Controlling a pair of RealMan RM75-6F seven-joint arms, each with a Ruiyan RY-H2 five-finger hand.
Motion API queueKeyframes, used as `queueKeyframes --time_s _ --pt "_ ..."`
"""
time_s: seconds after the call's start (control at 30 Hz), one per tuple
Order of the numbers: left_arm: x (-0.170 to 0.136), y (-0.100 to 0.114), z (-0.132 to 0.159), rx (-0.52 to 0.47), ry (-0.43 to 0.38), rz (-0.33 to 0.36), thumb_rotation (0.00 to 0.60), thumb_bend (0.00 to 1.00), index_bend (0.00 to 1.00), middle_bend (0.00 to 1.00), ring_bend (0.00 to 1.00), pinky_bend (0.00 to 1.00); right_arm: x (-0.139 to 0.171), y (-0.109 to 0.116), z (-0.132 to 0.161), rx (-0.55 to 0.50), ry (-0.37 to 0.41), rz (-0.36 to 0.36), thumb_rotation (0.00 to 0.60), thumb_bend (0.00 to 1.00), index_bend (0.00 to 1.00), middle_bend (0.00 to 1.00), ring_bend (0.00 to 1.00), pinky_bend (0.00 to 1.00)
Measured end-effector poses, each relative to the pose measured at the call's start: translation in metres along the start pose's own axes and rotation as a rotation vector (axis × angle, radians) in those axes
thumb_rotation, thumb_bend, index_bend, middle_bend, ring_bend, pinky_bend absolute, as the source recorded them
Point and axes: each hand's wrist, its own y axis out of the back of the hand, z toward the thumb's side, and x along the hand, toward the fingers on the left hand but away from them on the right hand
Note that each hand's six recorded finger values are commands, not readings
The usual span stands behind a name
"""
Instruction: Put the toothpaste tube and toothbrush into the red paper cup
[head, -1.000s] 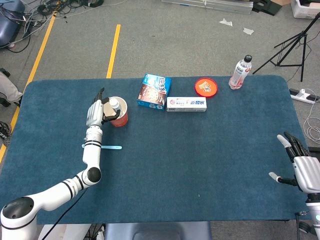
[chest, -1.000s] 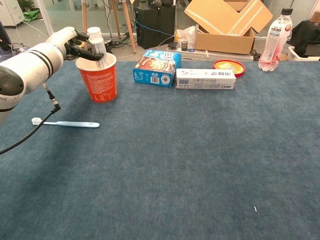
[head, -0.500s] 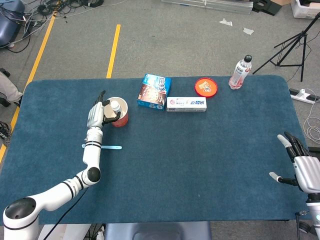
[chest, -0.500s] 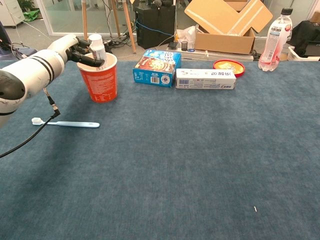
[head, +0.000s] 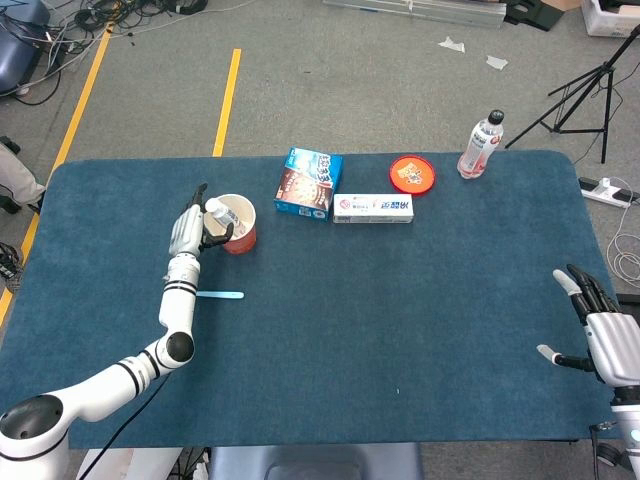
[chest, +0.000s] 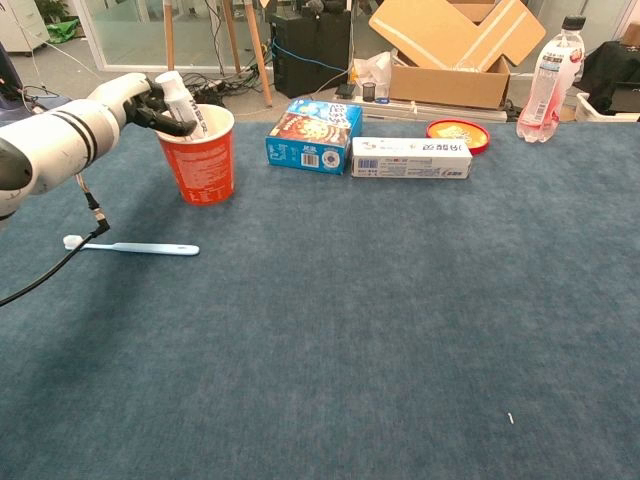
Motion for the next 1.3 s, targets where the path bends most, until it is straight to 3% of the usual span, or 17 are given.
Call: queueKeyframes --time_s 0.53,1.3 --pt "-0.001 0.009 0.000 -0.002 0.004 0.009 0.600 0.38 0.19 0.00 0.00 0.00 0.000 -0.001 0.001 0.001 0.002 0.003 0.600 0.00 0.00 0.00 0.00 0.24" --pt "-0.006 0.025 -0.006 -0.004 0.011 0.034 0.600 0.38 0.17 0.00 0.00 0.00 -0.001 -0.003 0.002 0.006 0.005 0.010 0.600 0.00 0.00 0.00 0.00 0.24"
